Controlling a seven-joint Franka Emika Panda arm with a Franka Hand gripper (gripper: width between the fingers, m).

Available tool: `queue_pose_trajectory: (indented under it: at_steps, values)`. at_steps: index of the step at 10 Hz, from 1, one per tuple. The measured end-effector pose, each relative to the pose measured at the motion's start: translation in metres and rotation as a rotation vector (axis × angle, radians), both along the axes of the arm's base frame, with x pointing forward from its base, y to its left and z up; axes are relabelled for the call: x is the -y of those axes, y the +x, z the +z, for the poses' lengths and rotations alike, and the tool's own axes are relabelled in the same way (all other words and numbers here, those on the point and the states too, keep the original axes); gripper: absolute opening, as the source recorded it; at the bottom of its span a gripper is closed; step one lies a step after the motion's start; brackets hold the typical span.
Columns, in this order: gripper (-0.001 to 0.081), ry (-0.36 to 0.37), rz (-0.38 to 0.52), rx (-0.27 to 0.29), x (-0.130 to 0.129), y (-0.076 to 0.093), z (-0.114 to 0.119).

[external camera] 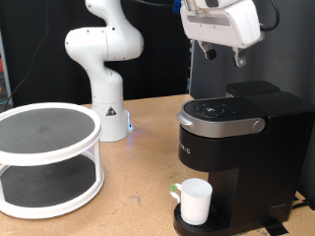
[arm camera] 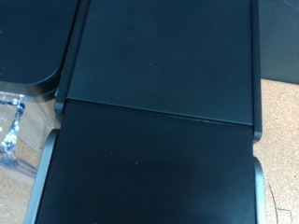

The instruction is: Make a cup of coffee with the keurig machine

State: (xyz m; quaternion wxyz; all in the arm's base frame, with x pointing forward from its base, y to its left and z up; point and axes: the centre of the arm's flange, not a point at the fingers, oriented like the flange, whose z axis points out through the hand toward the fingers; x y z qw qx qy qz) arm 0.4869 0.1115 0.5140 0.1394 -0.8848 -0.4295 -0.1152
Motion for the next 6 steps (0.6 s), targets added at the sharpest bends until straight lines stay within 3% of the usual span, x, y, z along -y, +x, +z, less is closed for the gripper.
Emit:
queue_pose_trajectory:
  at_steps: [2, 6]
  values:
    - [0.0801, -0.02, 0.018, 0.003, 0.0012, -0.0004, -0.0022]
    - [0.0801, -0.152, 0.053, 0.009, -0.0011, 0.0029, -0.0019]
